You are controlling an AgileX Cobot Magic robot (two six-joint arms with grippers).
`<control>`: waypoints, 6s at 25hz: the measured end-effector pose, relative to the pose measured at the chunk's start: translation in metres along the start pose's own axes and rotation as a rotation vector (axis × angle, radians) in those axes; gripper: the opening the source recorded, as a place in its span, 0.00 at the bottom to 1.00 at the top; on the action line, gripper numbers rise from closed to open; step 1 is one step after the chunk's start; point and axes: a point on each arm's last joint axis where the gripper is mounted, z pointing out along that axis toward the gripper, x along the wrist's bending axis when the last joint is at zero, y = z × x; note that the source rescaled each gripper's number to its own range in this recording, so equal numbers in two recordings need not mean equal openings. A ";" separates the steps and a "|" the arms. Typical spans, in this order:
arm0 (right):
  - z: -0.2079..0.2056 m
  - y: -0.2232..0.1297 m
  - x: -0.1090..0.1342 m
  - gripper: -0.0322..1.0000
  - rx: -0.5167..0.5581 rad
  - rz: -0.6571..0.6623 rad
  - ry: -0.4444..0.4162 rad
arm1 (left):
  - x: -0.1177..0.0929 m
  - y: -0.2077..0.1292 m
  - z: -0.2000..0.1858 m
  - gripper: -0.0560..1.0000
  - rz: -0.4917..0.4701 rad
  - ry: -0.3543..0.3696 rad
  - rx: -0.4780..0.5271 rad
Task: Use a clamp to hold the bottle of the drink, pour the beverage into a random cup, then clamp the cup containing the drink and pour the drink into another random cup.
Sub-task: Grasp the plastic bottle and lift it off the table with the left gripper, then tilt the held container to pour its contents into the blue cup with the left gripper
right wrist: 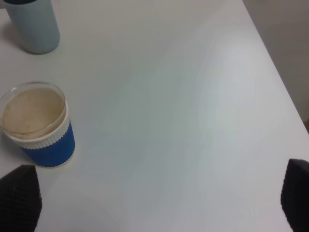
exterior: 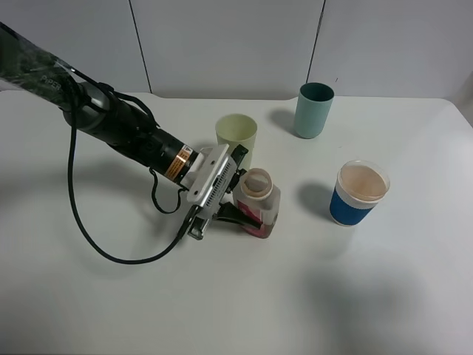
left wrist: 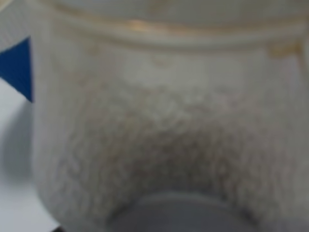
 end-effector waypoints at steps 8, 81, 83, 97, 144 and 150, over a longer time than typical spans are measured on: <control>0.000 0.000 0.000 1.00 0.000 0.000 0.000 | 0.009 0.000 -0.008 0.07 -0.305 0.094 -0.003; 0.000 0.000 0.000 1.00 0.000 0.000 0.000 | -0.067 0.107 -0.007 0.06 -0.582 1.298 0.507; 0.000 0.000 0.000 1.00 0.000 0.000 0.000 | -0.058 0.113 0.000 0.06 -0.582 1.299 0.503; 0.000 0.000 0.000 1.00 0.000 0.000 0.000 | -0.024 0.130 0.035 0.06 -0.610 1.334 0.448; 0.000 0.000 0.000 1.00 0.000 0.000 0.000 | 0.044 0.096 0.094 0.06 -0.085 1.245 0.707; 0.000 0.000 0.000 1.00 0.000 0.000 0.000 | 0.046 0.100 0.093 0.06 0.031 1.241 0.735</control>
